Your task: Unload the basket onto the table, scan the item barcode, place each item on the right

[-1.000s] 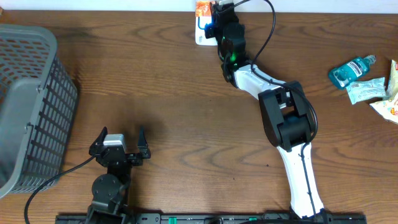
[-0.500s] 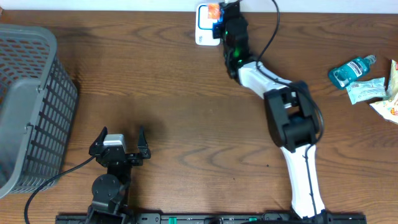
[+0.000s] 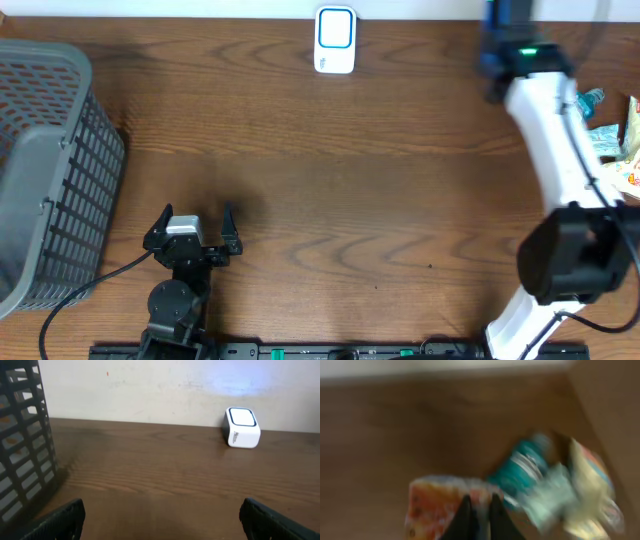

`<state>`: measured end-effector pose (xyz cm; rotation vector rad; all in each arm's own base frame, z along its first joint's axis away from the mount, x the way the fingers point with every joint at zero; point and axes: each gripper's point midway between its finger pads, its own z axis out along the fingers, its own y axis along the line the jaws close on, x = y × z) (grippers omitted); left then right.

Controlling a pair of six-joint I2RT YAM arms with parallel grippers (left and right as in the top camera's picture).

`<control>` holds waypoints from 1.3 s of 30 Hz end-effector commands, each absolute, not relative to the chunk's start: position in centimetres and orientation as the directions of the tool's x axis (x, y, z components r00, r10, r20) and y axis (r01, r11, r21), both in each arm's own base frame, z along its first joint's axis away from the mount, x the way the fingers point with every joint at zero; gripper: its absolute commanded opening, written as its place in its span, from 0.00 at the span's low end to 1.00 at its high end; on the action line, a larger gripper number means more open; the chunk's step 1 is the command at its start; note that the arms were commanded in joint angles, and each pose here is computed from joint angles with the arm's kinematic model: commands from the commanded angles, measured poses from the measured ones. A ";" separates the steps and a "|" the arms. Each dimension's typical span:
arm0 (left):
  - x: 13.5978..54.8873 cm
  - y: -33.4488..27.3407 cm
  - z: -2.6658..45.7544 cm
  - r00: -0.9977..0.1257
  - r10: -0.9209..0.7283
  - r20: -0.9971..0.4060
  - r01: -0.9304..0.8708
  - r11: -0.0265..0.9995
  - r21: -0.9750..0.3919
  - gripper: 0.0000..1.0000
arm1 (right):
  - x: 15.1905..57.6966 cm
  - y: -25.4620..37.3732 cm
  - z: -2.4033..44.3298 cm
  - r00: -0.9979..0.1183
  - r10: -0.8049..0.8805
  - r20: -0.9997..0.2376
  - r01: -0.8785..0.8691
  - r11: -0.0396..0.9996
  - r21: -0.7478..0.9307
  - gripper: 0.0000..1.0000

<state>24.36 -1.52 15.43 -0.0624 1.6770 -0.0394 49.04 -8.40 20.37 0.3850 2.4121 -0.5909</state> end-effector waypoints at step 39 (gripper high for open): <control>24.3 -1.4 13.7 -0.151 -0.052 -0.987 -0.025 0.999 -0.049 0.98 | 33.0 0.2 36.1 -0.550 0.350 -0.758 0.090 0.928 0.363 0.99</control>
